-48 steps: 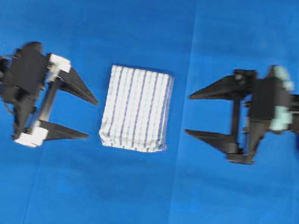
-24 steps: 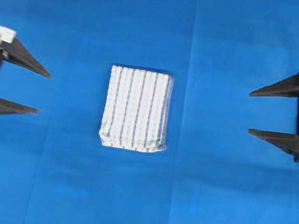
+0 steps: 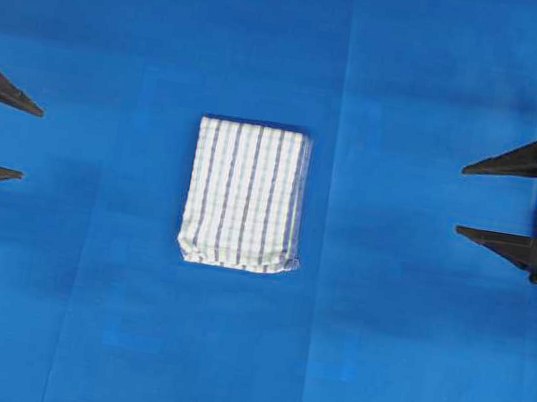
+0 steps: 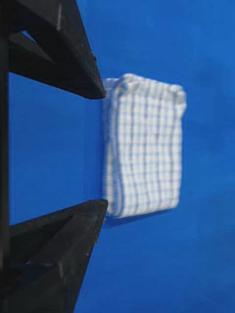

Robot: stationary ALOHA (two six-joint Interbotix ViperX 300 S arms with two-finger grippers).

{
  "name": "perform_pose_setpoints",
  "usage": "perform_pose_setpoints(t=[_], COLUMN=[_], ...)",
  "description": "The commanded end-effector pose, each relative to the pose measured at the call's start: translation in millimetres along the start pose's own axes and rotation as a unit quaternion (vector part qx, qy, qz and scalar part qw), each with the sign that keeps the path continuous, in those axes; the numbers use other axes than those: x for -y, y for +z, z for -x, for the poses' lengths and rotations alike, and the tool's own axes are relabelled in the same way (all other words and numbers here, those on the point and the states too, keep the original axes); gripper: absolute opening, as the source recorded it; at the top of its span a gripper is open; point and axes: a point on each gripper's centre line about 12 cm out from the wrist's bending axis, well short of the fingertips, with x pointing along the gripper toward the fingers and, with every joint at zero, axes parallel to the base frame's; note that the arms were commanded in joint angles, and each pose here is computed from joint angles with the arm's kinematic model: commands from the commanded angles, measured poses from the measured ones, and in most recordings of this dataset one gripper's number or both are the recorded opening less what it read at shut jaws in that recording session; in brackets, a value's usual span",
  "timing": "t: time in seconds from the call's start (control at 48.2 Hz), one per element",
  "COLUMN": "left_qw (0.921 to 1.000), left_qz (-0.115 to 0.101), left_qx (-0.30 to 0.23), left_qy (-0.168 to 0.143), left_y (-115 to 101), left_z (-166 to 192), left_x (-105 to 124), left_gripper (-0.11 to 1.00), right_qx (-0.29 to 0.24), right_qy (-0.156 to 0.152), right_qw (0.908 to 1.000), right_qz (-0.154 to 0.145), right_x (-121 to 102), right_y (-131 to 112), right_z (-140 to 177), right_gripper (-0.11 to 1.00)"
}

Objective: Fold the blue towel.

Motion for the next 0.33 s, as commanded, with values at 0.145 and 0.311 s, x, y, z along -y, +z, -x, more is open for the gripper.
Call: perform_pose_setpoints(t=[0.145, 0.311], left_qw=[0.9999, 0.9999], left_qz=[-0.011, -0.012], left_qx=[0.009, 0.009], left_qy=[0.002, 0.001], left_y=[0.3, 0.4], left_z=[2.4, 2.7], left_x=[-0.6, -0.5], left_gripper=[0.87, 0.87], right_qx=[0.003, 0.004], right_qy=[-0.017, -0.018], right_qw=[0.9998, 0.9998], right_qz=[-0.002, -0.002], right_x=[3.6, 3.7], right_y=[-0.1, 0.6], right_z=[-3.4, -3.5], right_gripper=[0.87, 0.87])
